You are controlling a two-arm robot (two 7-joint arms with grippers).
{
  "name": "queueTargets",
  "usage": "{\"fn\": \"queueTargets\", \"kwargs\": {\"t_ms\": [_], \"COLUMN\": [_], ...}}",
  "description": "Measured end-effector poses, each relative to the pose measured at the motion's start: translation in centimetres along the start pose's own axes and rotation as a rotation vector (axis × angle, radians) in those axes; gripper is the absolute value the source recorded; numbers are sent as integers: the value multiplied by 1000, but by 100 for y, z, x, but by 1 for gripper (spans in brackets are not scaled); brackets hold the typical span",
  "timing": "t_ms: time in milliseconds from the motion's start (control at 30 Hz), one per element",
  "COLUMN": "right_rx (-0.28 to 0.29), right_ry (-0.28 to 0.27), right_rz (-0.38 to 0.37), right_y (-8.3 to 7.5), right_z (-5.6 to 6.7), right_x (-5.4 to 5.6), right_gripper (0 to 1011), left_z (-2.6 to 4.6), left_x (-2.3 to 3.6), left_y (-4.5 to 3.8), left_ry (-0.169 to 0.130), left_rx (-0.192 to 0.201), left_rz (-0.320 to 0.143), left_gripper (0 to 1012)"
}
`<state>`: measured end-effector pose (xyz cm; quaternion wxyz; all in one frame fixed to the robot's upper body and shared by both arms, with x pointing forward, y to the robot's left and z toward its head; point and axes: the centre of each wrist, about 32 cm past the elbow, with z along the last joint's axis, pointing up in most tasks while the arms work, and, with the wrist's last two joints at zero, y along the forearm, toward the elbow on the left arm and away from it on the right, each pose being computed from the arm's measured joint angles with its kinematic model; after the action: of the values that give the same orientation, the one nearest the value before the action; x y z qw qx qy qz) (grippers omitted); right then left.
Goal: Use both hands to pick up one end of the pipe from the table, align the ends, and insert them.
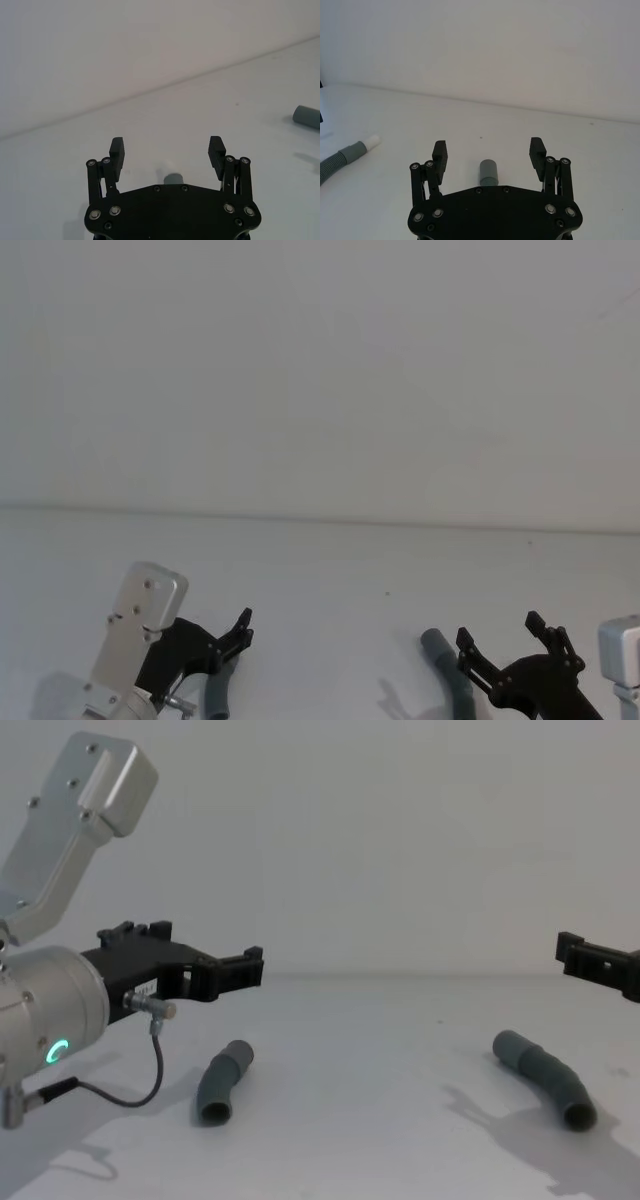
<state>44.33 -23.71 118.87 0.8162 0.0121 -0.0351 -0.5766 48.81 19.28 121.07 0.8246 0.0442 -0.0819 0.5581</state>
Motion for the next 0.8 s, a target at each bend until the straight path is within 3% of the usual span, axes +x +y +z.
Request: {"fn": "queueTargets", "kwargs": {"t_ms": [367, 800], "right_rx": [0, 0], "right_ry": [0, 0], "right_rz": [0, 0], "right_y": [0, 0], "right_z": [0, 0], "right_x": [0, 0], "right_gripper": [1000, 1000], "left_z": [139, 363], "left_x": [-13, 78], "left_y": [5, -36], "left_ry": [52, 102], "left_rx": [132, 331], "left_rz": [23, 0], "left_gripper": [1001, 1001]}}
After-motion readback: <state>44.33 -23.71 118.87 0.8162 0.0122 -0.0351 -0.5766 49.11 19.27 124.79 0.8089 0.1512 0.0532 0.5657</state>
